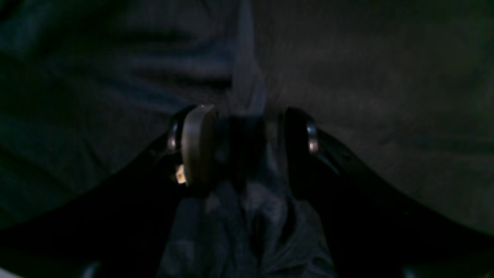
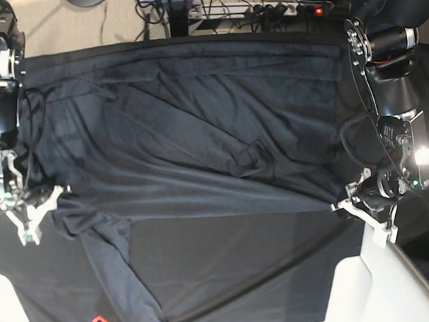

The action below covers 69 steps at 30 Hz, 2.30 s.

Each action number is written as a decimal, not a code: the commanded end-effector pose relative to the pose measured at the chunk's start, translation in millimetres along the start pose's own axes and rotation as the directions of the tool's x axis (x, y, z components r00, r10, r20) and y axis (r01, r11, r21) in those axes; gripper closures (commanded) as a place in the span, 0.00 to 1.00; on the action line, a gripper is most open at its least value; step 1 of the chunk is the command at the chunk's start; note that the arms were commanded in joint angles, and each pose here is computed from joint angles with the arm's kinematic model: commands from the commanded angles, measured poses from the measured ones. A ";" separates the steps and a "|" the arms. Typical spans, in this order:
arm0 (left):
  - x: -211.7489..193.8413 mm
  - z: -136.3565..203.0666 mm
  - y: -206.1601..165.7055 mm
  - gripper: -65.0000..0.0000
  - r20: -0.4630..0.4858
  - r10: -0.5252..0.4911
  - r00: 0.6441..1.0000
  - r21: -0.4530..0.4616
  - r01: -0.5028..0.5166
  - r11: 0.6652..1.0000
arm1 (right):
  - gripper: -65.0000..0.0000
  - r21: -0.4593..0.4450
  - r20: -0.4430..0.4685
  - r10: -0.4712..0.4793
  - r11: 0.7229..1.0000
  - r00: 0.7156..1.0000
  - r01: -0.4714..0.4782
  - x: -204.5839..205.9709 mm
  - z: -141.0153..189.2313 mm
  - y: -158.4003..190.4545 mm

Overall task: Fold the T-shirt properly
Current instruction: 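Keep both grippers clamped on the shirt side edges, then lift the held edges with both grippers and fold toward the collar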

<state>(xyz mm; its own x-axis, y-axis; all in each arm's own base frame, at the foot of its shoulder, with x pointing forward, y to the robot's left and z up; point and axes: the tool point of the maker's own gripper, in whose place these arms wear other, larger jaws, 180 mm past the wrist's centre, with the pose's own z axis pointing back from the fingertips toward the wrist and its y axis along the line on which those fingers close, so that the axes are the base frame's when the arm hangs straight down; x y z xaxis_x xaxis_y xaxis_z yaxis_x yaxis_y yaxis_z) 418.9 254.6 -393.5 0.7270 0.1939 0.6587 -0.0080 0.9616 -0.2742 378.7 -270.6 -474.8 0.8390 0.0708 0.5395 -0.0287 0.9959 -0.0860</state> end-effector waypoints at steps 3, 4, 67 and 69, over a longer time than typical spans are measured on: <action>28.4 7.7 2.9 1.00 0.071 -0.009 0.997 0.006 0.008 1.000 | 0.60 -0.018 0.086 -0.002 1.000 0.996 0.003 31.5 6.3 -10.3; 28.4 7.7 2.9 1.00 0.071 -0.009 0.997 0.006 0.008 1.000 | 0.63 -0.018 0.086 -0.002 1.000 0.996 0.003 31.5 6.3 -10.3; -52.6 56.0 -13.4 1.00 -0.007 -0.193 0.981 0.012 0.193 0.981 | 1.00 -0.093 0.002 0.164 0.982 0.986 -0.164 14.2 14.5 -47.7; -61.6 61.5 -16.2 1.00 -0.022 -0.215 0.976 0.006 0.215 0.977 | 1.00 -0.094 0.006 0.174 0.981 0.985 -0.172 12.7 16.4 -46.8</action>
<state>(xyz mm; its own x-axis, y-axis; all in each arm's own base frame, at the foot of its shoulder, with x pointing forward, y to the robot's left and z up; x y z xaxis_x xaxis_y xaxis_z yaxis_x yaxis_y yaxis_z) 324.1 234.3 -398.8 0.7531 -0.0200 0.6576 0.1428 0.9807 -0.1336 366.9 -307.0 -467.8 0.8436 0.2399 0.4804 -0.1396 0.9619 -0.2352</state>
